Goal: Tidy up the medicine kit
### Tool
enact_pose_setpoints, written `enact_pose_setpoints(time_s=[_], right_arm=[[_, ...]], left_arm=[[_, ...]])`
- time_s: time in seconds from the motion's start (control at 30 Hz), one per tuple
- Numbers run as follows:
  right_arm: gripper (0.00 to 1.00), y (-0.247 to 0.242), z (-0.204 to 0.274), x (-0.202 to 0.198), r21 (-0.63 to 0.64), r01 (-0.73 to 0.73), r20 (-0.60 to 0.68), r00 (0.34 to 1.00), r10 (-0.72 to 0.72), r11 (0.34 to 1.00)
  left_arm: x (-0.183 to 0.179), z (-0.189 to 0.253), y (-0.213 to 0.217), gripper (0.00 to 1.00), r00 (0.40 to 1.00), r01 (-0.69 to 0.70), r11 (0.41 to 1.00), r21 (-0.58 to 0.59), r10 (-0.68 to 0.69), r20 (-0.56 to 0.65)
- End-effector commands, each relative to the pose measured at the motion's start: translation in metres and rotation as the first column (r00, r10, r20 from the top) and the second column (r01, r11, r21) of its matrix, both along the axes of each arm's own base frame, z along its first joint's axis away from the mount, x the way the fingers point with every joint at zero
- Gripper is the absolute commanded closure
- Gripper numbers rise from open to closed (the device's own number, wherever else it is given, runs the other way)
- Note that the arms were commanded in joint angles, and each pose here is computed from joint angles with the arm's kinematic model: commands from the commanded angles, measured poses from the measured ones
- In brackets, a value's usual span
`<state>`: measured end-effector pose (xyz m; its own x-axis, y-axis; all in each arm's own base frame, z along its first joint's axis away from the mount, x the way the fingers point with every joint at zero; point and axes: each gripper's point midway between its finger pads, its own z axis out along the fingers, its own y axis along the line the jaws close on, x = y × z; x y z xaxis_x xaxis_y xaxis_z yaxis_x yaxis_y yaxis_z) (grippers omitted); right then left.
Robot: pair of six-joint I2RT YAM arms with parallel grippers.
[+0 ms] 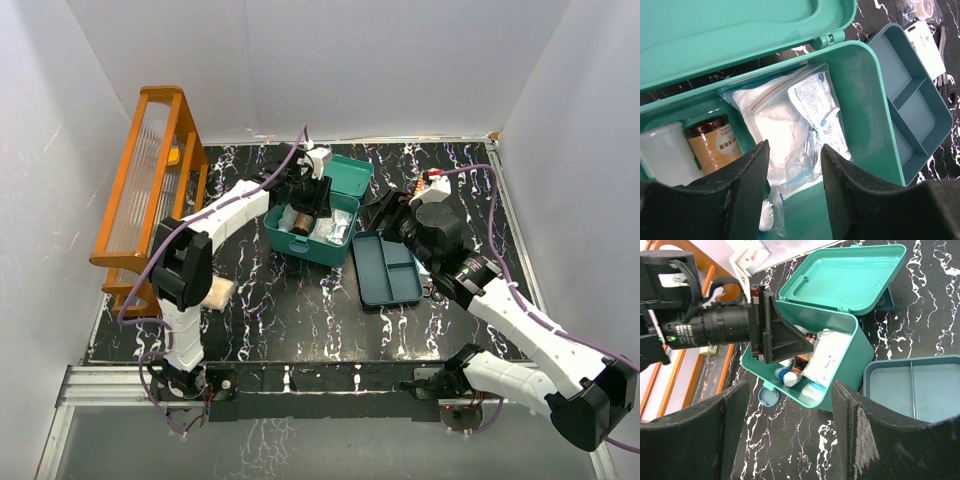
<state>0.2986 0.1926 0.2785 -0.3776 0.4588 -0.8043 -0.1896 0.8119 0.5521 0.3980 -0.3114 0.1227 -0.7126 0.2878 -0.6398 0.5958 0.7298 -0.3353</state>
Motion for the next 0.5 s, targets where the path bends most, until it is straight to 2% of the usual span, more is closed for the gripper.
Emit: enact_pose_setpoints(time_s=[0.0, 0.1, 0.2, 0.33, 0.47], right_arm=[[0.35, 0.008, 0.024, 0.004, 0.039, -0.027, 0.057, 0.998, 0.025, 0.999], [0.35, 0.018, 0.023, 0.002, 0.038, -0.080, 0.037, 0.996, 0.078, 0.996], [0.35, 0.032, 0.018, -0.001, 0.035, -0.148, 0.013, 0.989, 0.148, 0.988], [0.42, 0.039, 0.003, 0.007, -0.008, -0.159, -0.053, 0.986, 0.158, 0.987], [0.42, 0.050, 0.002, 0.008, -0.028, -0.204, -0.047, 0.978, 0.203, 0.979]], left_arm=[[0.003, 0.057, 0.009, 0.55, 0.993, -0.043, 0.999, -0.015, 0.045, 0.113], [0.001, 0.086, 0.026, 0.57, 0.985, -0.112, 0.993, 0.026, 0.107, 0.135], [-0.006, 0.127, 0.053, 0.53, 0.955, -0.204, 0.978, 0.037, 0.191, 0.229], [-0.032, 0.182, 0.080, 0.47, 0.896, -0.257, 0.964, -0.064, 0.262, 0.357], [-0.060, 0.219, 0.108, 0.39, 0.818, -0.294, 0.938, -0.181, 0.346, 0.461]])
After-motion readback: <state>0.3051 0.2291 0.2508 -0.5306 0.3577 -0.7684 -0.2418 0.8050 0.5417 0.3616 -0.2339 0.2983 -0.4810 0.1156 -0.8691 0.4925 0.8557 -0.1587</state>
